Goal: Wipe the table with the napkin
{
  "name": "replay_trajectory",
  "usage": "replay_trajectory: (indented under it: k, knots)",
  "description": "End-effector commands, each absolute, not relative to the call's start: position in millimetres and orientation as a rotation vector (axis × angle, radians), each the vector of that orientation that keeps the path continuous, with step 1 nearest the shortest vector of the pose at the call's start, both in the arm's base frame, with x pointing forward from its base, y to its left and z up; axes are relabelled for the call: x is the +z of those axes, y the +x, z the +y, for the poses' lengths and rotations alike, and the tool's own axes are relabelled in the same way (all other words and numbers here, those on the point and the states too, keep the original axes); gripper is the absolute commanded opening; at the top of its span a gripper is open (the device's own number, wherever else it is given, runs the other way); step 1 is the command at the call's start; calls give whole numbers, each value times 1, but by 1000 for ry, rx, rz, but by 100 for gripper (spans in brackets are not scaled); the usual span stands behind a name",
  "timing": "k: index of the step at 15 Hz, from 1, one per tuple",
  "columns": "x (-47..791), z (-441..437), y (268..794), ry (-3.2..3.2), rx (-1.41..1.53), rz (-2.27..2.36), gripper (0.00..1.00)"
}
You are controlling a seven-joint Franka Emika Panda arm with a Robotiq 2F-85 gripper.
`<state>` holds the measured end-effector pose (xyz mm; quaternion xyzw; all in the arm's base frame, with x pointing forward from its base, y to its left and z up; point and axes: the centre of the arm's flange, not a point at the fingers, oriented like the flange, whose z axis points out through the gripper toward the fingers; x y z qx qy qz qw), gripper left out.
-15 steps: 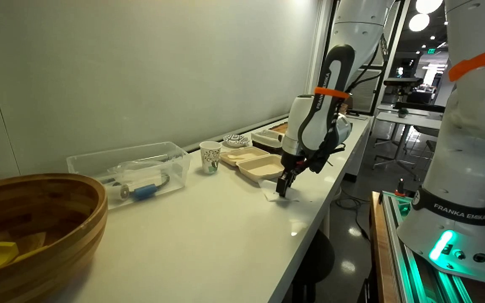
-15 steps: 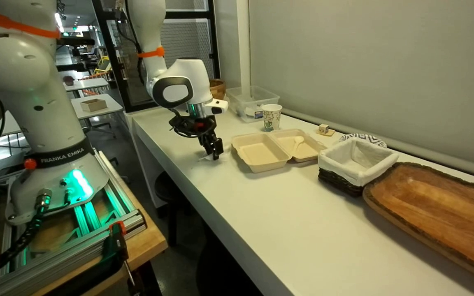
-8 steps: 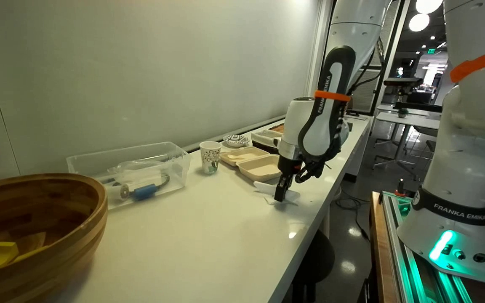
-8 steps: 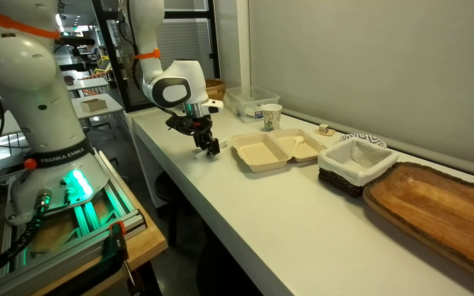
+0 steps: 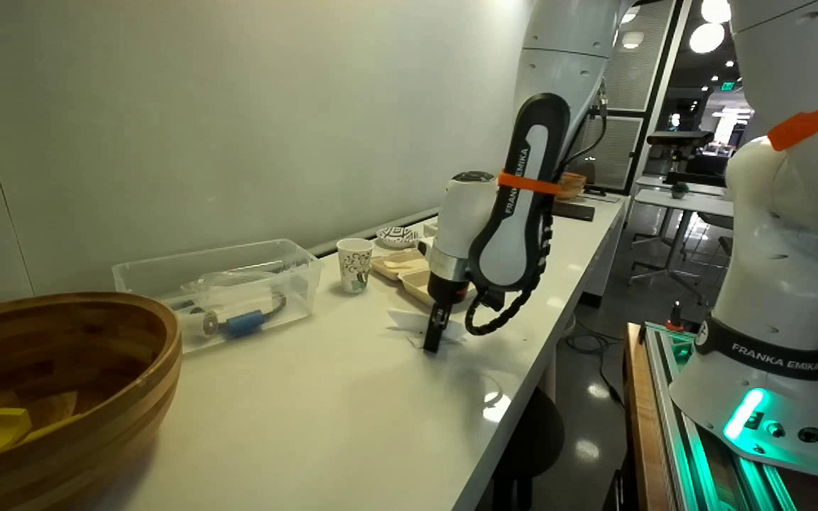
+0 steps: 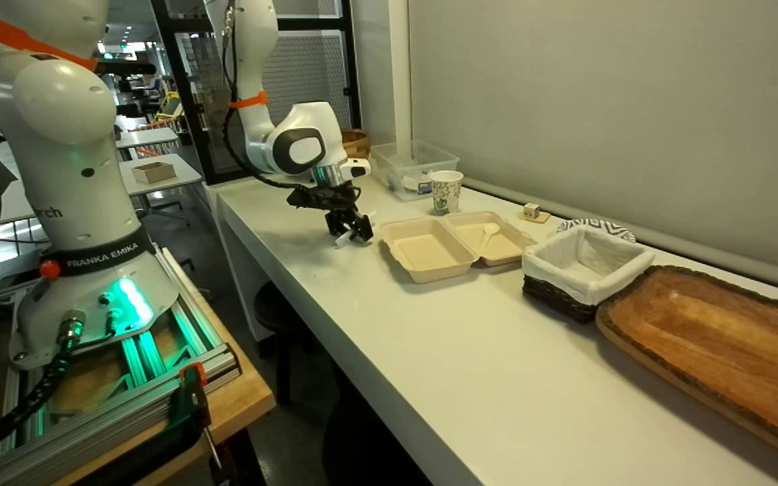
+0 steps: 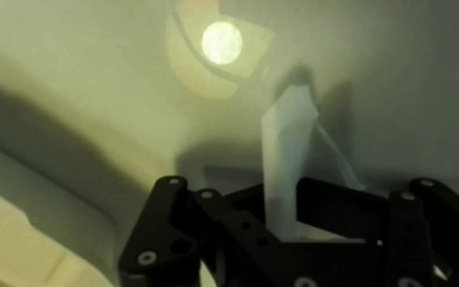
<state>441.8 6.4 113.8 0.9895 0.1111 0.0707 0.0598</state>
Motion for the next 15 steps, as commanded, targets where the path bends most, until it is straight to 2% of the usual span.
replay_trajectory:
  k: [1,6,15]
  knots:
    - [109,24,497,2953,237,344,0]
    - [131,56,530,3045,278,324,0]
    - [134,54,528,3033,311,337,0]
